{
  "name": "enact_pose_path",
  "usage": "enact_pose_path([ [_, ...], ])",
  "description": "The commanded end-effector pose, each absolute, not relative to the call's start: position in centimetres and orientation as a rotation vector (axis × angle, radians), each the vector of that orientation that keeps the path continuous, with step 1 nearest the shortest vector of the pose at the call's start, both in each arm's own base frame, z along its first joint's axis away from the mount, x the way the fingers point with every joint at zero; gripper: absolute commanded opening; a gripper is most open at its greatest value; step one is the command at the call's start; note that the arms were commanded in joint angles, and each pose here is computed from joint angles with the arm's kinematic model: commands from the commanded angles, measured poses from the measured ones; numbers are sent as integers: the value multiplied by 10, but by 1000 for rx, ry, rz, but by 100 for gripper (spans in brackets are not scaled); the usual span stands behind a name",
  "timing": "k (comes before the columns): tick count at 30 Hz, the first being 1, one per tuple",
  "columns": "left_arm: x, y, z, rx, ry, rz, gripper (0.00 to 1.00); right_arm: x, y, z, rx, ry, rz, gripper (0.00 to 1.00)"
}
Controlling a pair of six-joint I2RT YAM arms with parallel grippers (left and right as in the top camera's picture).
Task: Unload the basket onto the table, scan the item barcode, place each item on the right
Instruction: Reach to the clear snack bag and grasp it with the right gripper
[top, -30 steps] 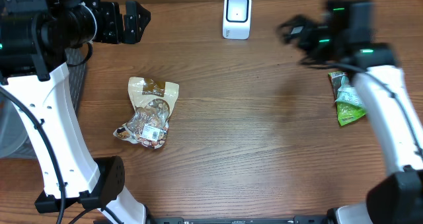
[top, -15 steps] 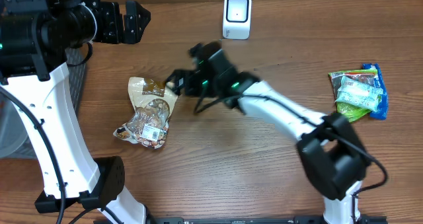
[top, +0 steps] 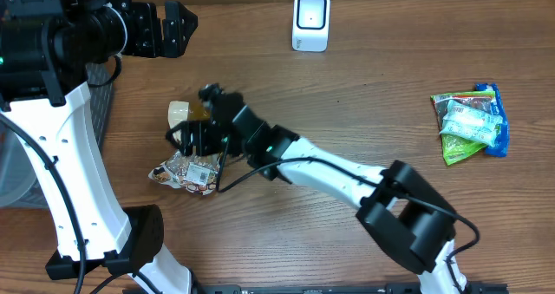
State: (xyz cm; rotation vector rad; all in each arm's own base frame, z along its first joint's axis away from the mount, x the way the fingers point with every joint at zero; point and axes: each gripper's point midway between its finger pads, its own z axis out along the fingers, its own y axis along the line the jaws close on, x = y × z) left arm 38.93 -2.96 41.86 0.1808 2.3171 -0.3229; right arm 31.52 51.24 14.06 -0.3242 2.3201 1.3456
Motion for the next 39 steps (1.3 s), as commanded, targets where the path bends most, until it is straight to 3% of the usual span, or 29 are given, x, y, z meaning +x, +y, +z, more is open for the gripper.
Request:
enact_pose_path([
  [1, 391, -33, 419, 213, 2310, -331, 100, 306, 524, 104, -335, 2378, 1298, 82],
  [8, 391, -33, 419, 213, 2310, -331, 100, 311, 512, 66, -279, 2501, 1290, 82],
  [17, 391, -33, 419, 213, 2310, -331, 100, 334, 436, 12, -54, 2780, 965, 82],
  [23, 391, -33, 419, 213, 2310, -331, 100, 347, 422, 31, -114, 2785, 1142, 77],
  [27, 391, -33, 419, 213, 2310, -331, 100, 354, 421, 34, -115, 2755, 1148, 86],
  [32, 391, -33, 419, 213, 2310, -331, 100, 338, 442, 24, -161, 2753, 1171, 87],
  [39, 391, -33, 419, 213, 2310, -331, 100, 287, 471, -9, -214, 2844, 1102, 74],
])
